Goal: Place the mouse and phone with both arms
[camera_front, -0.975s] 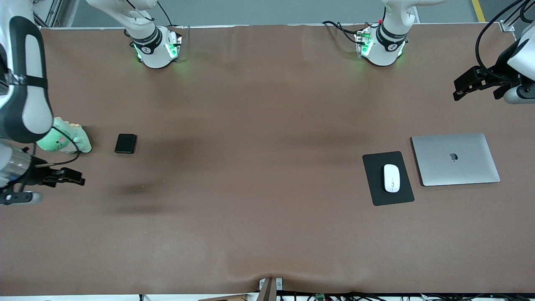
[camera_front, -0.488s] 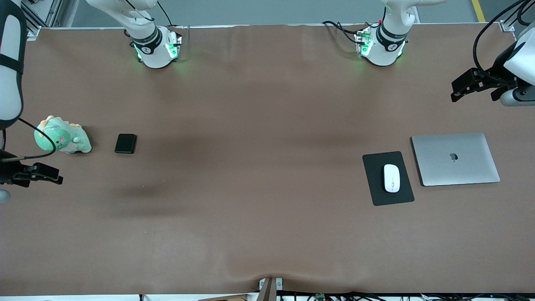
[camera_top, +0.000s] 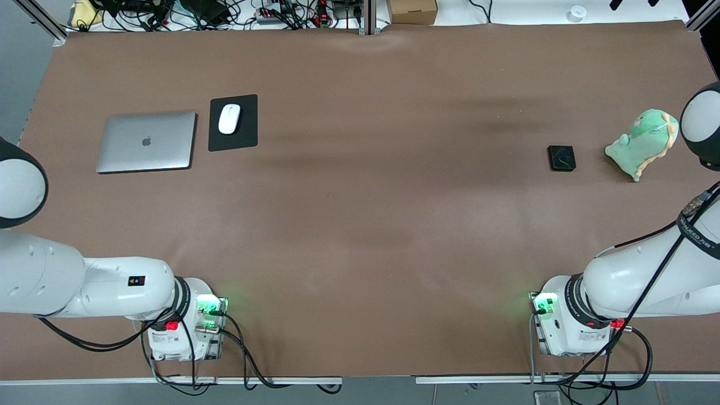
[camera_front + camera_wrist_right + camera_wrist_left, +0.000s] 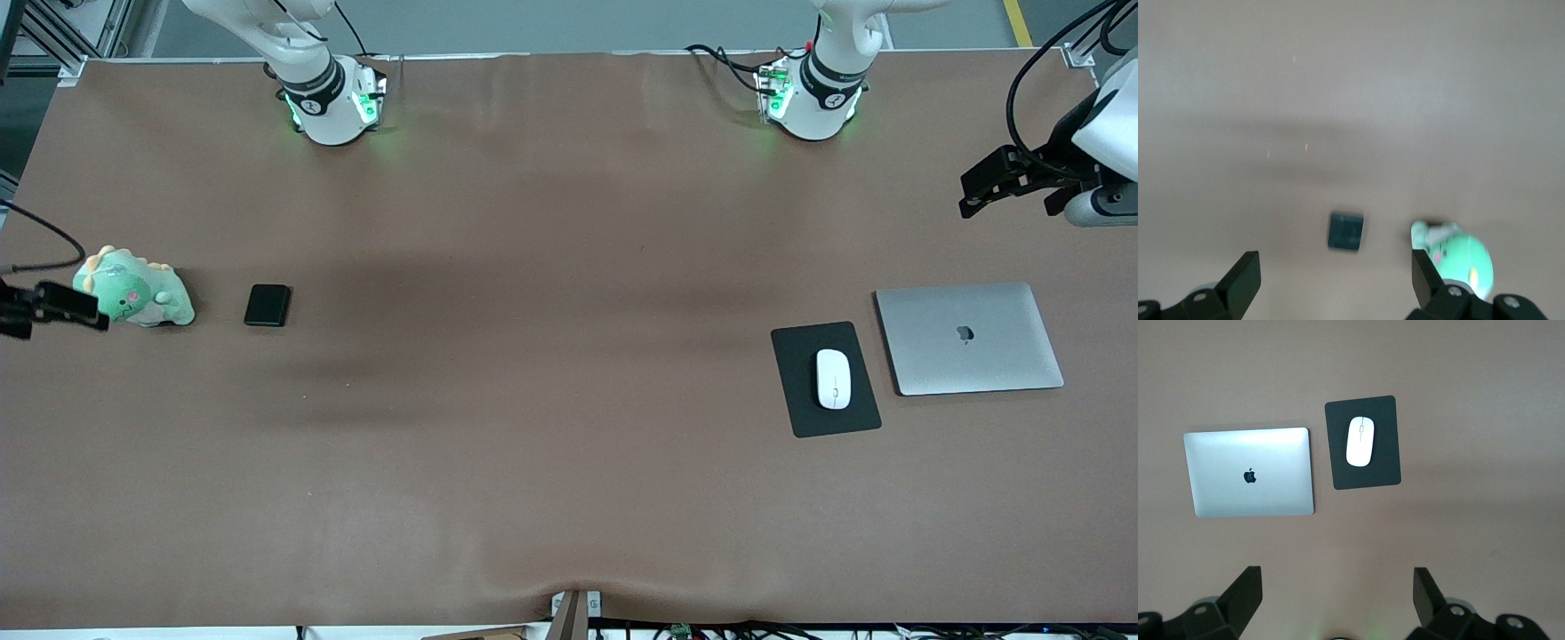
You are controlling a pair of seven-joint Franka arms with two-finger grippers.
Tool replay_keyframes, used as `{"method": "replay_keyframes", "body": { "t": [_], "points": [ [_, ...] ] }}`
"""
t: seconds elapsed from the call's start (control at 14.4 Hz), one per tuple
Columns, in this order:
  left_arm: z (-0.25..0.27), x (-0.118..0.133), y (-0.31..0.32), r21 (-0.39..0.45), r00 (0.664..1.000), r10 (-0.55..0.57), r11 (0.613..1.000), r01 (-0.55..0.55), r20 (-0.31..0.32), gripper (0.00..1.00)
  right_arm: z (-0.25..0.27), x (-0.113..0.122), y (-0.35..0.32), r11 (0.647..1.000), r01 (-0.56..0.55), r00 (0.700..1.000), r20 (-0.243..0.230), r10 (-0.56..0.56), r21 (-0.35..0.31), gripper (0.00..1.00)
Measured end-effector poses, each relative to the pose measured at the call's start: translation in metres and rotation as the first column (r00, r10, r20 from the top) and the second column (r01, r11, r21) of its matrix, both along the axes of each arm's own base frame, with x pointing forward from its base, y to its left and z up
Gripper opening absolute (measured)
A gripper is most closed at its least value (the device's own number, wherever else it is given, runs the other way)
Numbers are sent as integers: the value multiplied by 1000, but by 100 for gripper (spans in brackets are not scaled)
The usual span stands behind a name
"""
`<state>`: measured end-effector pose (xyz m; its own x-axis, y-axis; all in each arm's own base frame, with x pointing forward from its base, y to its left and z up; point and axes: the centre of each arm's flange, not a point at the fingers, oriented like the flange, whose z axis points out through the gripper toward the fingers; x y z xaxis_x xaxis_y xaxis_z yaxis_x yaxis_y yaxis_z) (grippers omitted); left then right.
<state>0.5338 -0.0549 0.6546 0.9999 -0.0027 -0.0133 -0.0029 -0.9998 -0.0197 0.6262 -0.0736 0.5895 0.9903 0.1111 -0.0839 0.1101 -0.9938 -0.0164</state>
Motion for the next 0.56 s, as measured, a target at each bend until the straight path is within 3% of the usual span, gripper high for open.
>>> {"method": "replay_keyframes", "body": {
  "t": [0.56],
  "points": [
    [1, 6, 5, -3, 1000, 8, 1000, -8, 13, 100, 67, -67, -6, 1000, 24, 998, -52, -23, 15, 100]
  ]
}}
